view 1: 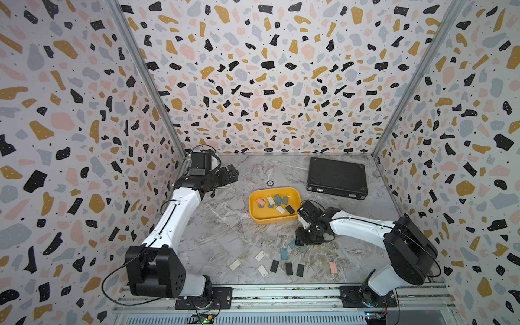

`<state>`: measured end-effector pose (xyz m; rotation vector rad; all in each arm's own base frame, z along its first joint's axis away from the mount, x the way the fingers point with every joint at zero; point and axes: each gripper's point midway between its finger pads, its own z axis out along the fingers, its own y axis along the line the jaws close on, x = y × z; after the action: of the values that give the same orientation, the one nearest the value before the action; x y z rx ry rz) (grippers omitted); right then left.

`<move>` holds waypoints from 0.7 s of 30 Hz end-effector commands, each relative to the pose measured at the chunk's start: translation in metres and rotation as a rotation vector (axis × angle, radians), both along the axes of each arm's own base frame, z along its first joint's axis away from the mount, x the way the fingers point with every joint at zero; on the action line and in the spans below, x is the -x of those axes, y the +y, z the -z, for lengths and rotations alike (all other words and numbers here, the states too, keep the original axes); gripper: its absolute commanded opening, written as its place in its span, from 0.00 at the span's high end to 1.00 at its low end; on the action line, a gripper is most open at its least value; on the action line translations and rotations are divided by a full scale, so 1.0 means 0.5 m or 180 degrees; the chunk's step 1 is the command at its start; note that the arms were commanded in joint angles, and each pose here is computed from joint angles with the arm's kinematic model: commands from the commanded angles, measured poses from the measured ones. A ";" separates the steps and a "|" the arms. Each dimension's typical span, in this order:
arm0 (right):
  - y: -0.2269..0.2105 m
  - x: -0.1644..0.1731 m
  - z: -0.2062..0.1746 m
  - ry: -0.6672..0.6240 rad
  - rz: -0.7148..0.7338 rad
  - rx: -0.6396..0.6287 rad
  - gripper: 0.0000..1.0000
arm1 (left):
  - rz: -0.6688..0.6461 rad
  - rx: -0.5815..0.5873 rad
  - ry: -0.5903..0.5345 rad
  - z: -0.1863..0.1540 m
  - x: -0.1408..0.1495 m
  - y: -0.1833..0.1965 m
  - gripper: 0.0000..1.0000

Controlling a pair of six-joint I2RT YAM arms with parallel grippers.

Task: Put the eraser in the storage box
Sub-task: Pick up the eraser from the center of the board.

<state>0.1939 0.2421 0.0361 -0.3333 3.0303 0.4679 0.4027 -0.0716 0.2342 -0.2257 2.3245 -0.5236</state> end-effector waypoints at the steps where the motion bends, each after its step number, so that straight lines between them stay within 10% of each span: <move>1: -0.013 -0.013 -0.023 -0.0153 -0.0055 0.0156 0.43 | 0.0020 0.0053 -0.0096 -0.011 -0.005 -0.003 0.00; 21: -0.026 0.020 -0.038 -0.0141 -0.0119 0.0446 0.43 | 0.0026 0.0070 -0.0111 -0.012 -0.004 -0.004 0.01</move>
<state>0.1820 0.2225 0.0490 -0.4056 3.0244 0.2429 0.4019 -0.0737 0.2338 -0.2205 2.3269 -0.5395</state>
